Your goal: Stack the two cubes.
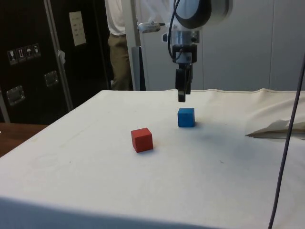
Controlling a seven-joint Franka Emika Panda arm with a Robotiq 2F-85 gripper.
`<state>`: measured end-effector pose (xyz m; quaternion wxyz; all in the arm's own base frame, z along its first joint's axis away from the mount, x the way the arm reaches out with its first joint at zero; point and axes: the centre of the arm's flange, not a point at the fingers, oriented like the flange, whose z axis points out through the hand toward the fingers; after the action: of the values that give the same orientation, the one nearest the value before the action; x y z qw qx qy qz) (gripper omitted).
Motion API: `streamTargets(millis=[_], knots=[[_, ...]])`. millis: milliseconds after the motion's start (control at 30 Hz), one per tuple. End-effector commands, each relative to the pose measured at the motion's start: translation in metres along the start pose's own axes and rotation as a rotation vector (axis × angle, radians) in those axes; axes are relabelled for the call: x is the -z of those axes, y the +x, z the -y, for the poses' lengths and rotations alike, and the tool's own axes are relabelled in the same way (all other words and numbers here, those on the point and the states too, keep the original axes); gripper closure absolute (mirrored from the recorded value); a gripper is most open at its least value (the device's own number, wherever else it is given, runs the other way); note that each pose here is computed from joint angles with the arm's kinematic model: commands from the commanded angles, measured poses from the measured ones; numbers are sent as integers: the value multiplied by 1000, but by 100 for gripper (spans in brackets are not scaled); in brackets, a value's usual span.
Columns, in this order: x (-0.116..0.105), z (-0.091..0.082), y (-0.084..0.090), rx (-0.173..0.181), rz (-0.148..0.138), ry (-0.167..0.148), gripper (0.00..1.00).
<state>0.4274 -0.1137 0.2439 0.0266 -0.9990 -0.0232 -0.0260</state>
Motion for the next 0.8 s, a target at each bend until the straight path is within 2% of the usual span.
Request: streamTargets(millis=[0,167,200,233,400,467,567,767], knots=[[-2,1,1,1,-4,-3,0],[-12,0,7,16,6,-21,0],[-9,0,5,13,10,-13,0],[-14,-1,8,19,6,-25,0],[-26,2,15,38,12,-42,0],[-27,2,15,37,18,-38,0],[-27,2,15,37,9,-42,0],[-29,1,14,35,19,-40,0]])
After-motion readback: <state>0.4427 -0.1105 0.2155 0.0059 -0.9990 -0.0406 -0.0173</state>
